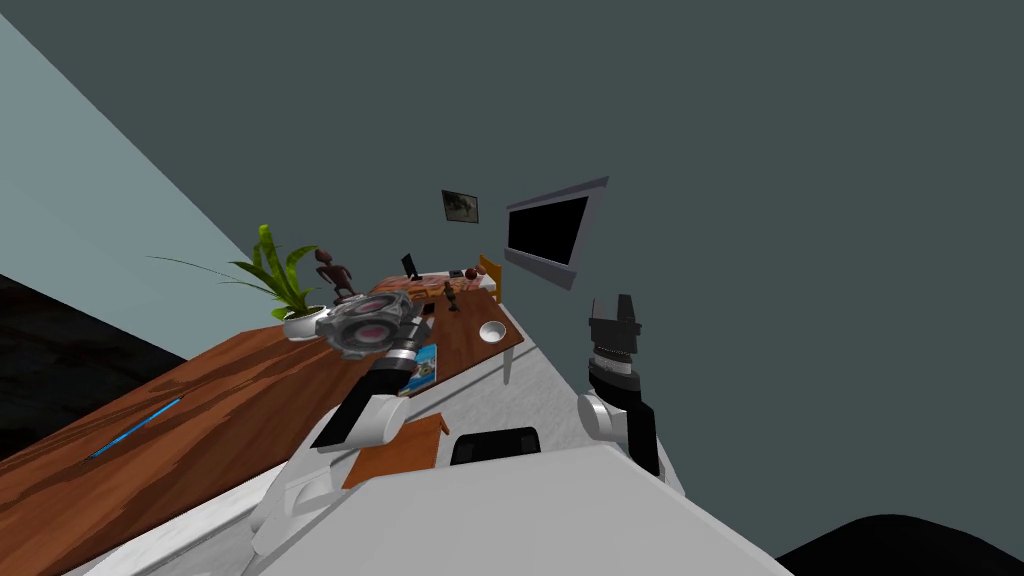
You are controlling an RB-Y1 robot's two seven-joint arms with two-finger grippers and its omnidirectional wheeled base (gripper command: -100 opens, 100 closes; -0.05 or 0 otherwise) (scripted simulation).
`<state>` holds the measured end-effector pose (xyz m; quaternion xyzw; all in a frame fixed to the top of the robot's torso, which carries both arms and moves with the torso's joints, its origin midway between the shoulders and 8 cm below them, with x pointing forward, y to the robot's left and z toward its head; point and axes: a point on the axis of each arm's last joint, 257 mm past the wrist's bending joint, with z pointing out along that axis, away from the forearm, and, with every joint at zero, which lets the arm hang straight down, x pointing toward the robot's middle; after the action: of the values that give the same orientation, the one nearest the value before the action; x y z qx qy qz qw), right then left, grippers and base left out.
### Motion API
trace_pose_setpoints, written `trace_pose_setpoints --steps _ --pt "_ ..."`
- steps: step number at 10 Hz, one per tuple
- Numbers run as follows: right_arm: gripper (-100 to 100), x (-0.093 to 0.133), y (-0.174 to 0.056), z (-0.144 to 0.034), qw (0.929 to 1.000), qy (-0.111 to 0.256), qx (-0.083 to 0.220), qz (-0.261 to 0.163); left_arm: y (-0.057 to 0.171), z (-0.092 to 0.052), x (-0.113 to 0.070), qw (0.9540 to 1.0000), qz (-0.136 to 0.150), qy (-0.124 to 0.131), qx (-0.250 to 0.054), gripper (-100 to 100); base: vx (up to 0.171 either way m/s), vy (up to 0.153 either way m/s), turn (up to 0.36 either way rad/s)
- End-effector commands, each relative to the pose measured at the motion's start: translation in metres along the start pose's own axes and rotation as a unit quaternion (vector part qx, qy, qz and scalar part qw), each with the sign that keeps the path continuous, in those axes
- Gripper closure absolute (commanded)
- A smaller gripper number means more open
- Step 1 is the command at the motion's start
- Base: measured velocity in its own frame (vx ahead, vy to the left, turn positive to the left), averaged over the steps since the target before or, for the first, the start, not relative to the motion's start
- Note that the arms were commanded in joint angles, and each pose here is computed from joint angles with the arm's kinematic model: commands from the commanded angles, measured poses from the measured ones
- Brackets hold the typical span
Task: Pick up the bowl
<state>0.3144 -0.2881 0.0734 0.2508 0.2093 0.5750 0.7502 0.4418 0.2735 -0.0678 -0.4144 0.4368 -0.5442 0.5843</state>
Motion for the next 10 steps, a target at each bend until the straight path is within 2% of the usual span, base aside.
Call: trace_pose_setpoints --steps 1,5,9,10 --pt "0 0.000 0.000 0.000 1.0000 0.000 0.000 0.000 0.019 0.003 -0.002 0.9996 -0.004 -0.001 -0.029 -100 -0.002 0.014 -0.044" --pt "0 0.000 0.000 0.000 1.0000 0.000 0.000 0.000 0.044 0.003 -0.002 0.9974 -0.007 -0.003 -0.072 -100 0.000 0.005 -0.035" --pt "0 0.000 0.000 0.000 1.0000 0.000 0.000 0.000 0.083 0.001 -0.005 0.9905 -0.012 -0.008 -0.137 -100 0.009 -0.004 -0.060" --pt "0 0.000 0.000 0.000 1.0000 0.000 0.000 0.000 0.096 0.000 -0.006 0.9875 -0.014 -0.011 -0.157 -100 0.019 -0.016 -0.075"
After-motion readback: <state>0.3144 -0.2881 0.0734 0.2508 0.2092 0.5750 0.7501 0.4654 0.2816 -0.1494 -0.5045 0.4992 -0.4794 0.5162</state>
